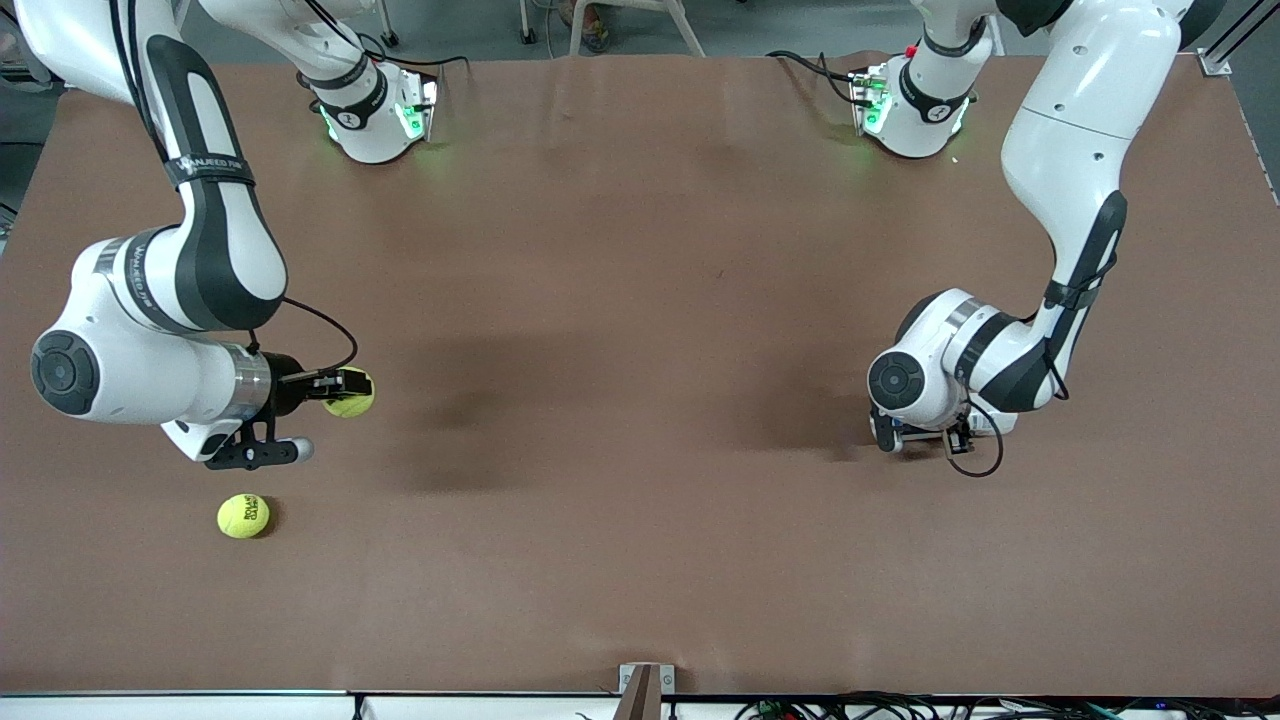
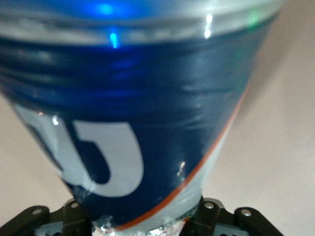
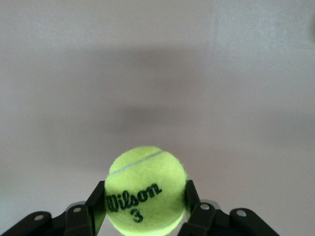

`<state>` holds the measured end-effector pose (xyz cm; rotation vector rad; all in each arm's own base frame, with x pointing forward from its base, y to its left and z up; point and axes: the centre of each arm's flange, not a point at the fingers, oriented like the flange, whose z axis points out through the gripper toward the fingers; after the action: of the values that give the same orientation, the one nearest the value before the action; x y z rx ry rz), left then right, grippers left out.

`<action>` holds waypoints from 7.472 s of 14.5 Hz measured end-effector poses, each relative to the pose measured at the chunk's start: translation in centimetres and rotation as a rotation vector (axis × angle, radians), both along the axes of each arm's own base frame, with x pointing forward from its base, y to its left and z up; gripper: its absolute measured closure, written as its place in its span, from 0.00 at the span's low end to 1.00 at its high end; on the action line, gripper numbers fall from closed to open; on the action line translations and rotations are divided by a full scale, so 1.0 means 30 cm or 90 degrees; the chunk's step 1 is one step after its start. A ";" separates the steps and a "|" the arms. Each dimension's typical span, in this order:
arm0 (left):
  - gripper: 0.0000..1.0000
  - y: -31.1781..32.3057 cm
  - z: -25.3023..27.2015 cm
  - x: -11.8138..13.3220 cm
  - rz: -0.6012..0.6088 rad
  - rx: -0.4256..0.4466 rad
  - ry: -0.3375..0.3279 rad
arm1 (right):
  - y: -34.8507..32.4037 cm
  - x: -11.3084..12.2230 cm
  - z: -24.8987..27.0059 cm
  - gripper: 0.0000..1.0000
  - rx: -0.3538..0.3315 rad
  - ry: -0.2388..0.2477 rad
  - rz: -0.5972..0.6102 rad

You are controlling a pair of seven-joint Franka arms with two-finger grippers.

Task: Insert tennis ball vertically with right arm
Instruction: 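Lift the ball with the right gripper while the left gripper stands the can upright, then move the ball over the can opening and release it with the right gripper, then move the right gripper to the second tennis ball and grasp it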

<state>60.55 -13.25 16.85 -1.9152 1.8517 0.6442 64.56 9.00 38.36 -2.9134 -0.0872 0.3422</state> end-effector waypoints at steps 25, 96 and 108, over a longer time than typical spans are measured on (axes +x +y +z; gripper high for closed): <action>0.31 -1.075 0.210 -0.160 0.078 -0.827 -0.228 | 0.272 0.035 0.229 0.34 0.178 -0.018 -0.101; 0.22 -1.299 0.025 -0.408 0.217 -0.931 -0.197 | -0.574 0.307 -0.496 0.00 -0.182 -0.260 0.025; 0.23 -1.311 0.026 -0.417 0.213 -0.932 -0.196 | -0.633 0.310 -0.551 0.00 -0.187 -0.289 0.030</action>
<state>48.05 -52.59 17.63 -2.8609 1.8803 -1.2748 73.85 -9.99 21.83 -3.2254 -0.1871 -0.3343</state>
